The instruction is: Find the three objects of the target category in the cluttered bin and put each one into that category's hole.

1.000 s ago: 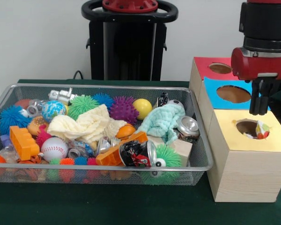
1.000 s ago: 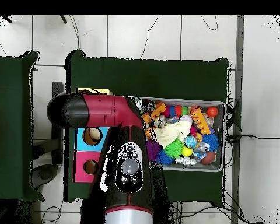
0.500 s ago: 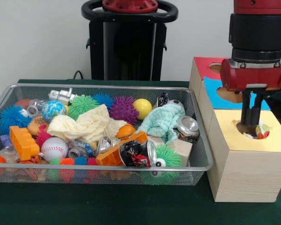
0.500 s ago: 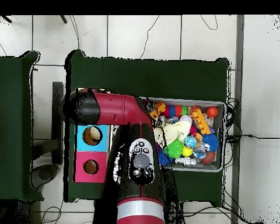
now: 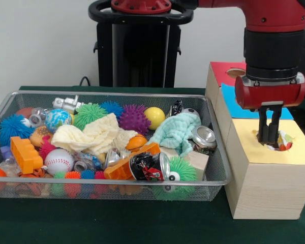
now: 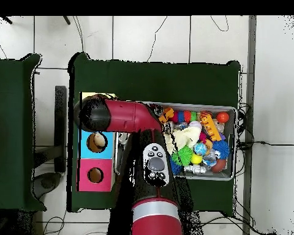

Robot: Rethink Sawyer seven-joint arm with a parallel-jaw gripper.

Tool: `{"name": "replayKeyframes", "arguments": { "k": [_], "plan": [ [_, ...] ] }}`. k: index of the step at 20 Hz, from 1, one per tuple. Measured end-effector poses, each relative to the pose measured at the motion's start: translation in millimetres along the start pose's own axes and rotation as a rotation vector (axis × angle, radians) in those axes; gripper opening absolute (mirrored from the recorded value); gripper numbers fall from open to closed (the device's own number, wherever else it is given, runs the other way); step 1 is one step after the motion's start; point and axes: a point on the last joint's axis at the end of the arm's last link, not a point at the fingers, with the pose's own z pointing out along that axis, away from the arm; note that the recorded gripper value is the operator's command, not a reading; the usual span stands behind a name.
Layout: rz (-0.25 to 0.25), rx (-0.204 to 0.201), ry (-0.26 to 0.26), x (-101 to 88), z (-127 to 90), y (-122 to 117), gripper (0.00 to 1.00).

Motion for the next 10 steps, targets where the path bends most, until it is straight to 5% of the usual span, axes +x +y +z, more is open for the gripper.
{"name": "replayKeyframes", "arguments": {
  "k": [10],
  "plan": [
    [0.018,-0.038,0.047,17.8,9.1,3.5,0.00]
  ]
}}
